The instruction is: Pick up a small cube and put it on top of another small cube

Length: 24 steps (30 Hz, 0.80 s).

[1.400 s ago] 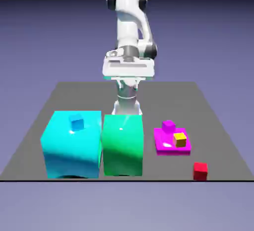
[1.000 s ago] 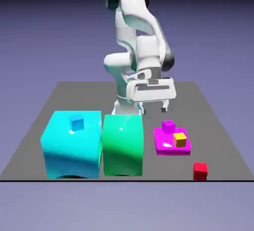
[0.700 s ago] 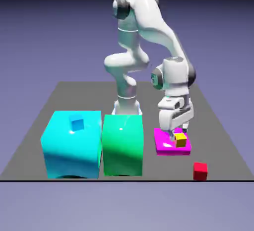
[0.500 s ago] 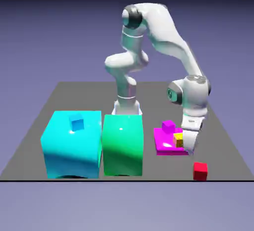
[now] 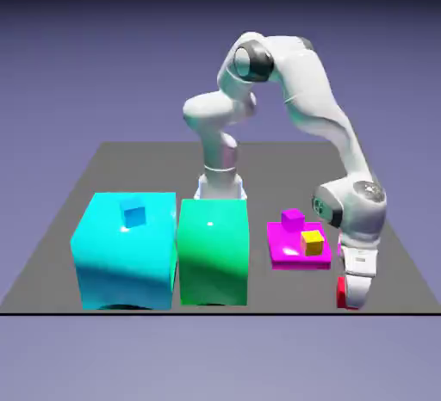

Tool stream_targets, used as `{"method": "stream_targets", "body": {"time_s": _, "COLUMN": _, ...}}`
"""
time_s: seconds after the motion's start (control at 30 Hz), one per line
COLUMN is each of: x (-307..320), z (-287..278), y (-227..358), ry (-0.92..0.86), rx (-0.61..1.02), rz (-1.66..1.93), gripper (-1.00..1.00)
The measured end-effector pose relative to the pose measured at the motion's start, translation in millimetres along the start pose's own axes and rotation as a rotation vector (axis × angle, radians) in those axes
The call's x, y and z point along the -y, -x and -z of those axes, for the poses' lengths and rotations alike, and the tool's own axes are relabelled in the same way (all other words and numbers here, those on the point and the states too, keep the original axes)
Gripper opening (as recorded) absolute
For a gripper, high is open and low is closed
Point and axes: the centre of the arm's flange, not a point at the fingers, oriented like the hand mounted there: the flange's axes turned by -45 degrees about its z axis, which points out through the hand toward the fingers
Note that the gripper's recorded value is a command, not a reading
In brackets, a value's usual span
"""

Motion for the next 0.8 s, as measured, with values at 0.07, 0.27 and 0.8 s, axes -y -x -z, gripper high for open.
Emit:
{"method": "stream_targets", "body": {"time_s": 0.07, "x": 15.3, "z": 18.3, "y": 6.1, "ry": -0.002, "rx": -0.002, "rz": 0.017, "gripper": -1.0}}
{"method": "stream_targets", "body": {"time_s": 0.27, "x": 67.9, "z": 62.3, "y": 30.7, "ry": -0.006, "rx": -0.008, "rz": 0.075, "gripper": -1.0}}
{"method": "stream_targets", "body": {"time_s": 0.8, "x": 216.7, "z": 110.5, "y": 129.6, "ry": 0.001, "rx": -0.004, "rz": 0.239, "gripper": -1.0}}
